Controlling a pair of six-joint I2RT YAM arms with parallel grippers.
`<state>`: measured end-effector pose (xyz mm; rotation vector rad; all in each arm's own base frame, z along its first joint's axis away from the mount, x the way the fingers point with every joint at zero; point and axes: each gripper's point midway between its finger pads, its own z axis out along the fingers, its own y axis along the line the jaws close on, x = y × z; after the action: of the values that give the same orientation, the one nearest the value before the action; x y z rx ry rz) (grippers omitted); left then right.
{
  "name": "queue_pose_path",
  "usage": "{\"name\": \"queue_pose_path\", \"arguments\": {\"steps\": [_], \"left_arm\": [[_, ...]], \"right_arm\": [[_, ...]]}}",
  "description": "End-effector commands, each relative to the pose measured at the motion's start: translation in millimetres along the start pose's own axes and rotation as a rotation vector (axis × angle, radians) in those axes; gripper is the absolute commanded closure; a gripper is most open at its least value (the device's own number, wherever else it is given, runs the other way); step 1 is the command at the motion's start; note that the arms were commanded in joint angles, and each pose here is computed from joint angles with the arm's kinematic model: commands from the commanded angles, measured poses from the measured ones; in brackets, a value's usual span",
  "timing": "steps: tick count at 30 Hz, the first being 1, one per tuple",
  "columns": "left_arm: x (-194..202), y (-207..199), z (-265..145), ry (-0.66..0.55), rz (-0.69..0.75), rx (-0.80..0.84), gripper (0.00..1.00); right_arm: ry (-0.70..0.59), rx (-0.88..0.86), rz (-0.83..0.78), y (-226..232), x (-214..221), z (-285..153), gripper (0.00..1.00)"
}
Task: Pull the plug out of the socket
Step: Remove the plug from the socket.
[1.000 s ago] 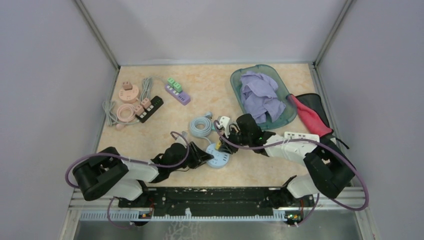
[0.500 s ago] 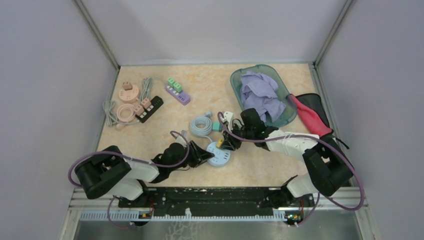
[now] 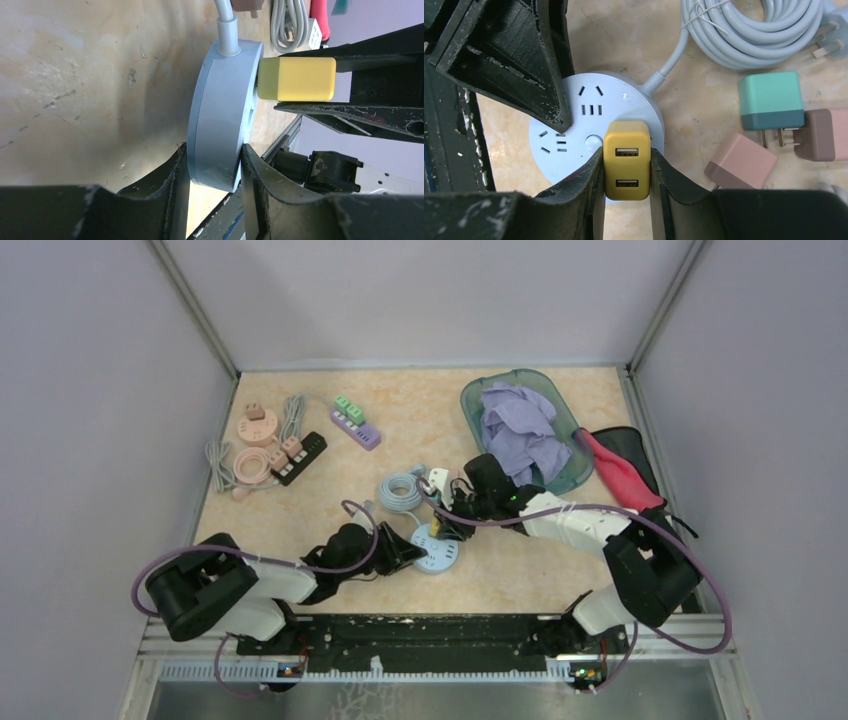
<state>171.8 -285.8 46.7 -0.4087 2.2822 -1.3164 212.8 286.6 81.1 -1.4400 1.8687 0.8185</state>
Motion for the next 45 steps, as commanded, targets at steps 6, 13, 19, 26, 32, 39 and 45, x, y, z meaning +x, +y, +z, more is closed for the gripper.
{"name": "queue_pose_path", "arguments": {"steps": [6,13,19,26,32,39,45], "left_arm": [[-9.0,44.2,-1.3,-0.056,0.036,-0.164,1.0],[-13.8,29.6,-0.4,-0.058,0.042,-0.131,1.0],[-12.9,32.3,0.6,-0.051,0.055,-0.147,1.0],[-14.7,46.1,-6.2,-0.069,0.035,-0.164,1.0],[-15.1,46.6,-5.4,-0.061,0.034,-0.157,1.0],[-13.1,46.6,-6.6,-0.052,0.036,-0.151,1.0],[-15.0,45.3,-6.8,-0.055,0.066,-0.152,1.0]], "right_arm": [[-0.205,-0.05,0.023,15.4,-69.0,-2.8,1.0],[-0.119,0.048,0.025,6.9,-55.0,13.6,1.0],[-0.085,0.065,0.016,17.7,-64.6,23.8,1.0],[-0.231,-0.168,0.043,34.2,-73.4,-5.5,1.0],[-0.3,-0.355,0.058,52.6,-76.0,-24.3,1.0],[-0.267,-0.102,0.071,8.8,-75.0,-22.6,1.0],[-0.271,0.126,0.133,-43.3,-67.6,-39.0,1.0]]}}
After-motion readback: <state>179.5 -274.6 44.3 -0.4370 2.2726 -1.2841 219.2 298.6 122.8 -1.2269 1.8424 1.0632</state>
